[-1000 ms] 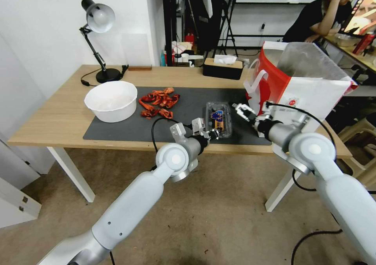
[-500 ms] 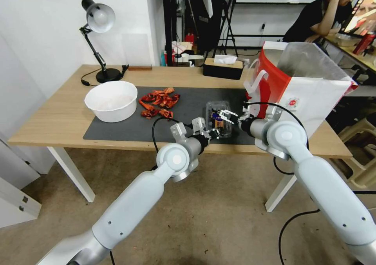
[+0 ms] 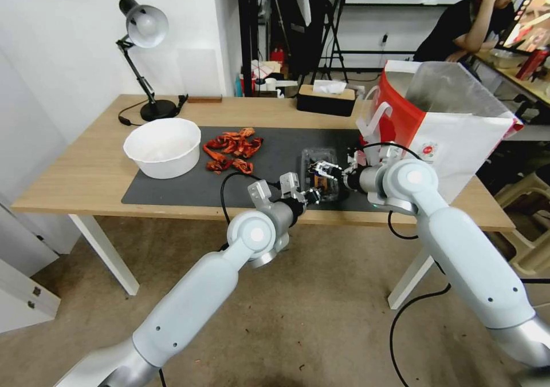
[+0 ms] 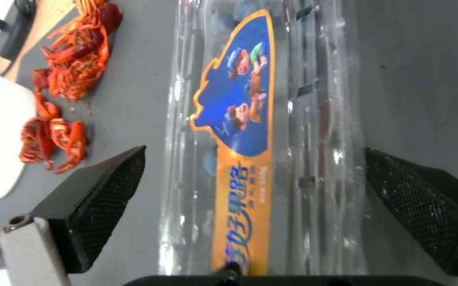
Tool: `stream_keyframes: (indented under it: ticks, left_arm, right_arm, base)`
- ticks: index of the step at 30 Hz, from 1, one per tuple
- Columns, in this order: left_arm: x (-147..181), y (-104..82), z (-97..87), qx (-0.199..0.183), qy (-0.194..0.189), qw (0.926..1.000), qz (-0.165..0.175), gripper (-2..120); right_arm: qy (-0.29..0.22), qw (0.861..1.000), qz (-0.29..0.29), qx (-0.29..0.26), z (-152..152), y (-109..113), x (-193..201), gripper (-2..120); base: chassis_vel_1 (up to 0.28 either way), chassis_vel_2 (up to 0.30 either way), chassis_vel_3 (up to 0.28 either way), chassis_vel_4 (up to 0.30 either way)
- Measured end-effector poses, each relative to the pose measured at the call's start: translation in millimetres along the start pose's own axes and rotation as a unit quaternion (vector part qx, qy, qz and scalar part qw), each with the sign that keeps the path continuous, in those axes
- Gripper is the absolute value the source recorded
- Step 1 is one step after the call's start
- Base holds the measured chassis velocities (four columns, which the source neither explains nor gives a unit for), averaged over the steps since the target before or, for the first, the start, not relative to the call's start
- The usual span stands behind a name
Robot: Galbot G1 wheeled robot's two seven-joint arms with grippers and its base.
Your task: Close the takeout container lid, then place the container into the takeout bag.
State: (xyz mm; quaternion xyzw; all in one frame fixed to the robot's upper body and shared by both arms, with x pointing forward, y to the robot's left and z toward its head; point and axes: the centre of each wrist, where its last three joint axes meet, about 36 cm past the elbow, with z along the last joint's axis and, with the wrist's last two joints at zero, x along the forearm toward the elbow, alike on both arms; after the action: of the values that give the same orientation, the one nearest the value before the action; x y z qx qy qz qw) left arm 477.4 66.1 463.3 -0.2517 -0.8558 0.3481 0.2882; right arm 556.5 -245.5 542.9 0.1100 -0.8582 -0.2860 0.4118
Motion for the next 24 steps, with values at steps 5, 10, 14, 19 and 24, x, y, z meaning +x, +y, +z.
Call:
stream_keyframes:
  ticks: [5,10,14,19,24]
  left_arm:
    - [0,0.2,1.2,0.0,0.0,1.0,0.0,0]
    - [0,0.8,2.1,0.0,0.0,1.0,-0.001,0]
    - [1,1.5,2.2,0.001,-0.002,1.0,-0.001,0]
    - [2,2.5,3.2,0.003,-0.002,1.0,-0.001,0]
    - [4,3.6,5.1,0.006,-0.003,1.0,-0.001,0]
  right_arm:
    - [0.014,0.999,-0.001,-0.029,-11,-2,-8,94]
    - [0.018,0.999,-0.002,-0.039,-14,-4,-11,84]
    - [0.02,0.999,0.0,-0.043,-14,-7,-14,72]
    - [0.021,0.999,0.004,-0.045,-13,-9,-16,58]
    - [0.022,0.999,0.007,-0.048,-11,-12,-18,40]
  base:
    - [0.0,0.0,0.0,0.0]
    - [0.0,0.0,0.0,0.0]
    - [0.0,0.0,0.0,0.0]
    - [0.0,0.0,0.0,0.0]
    - [0.0,0.0,0.0,0.0]
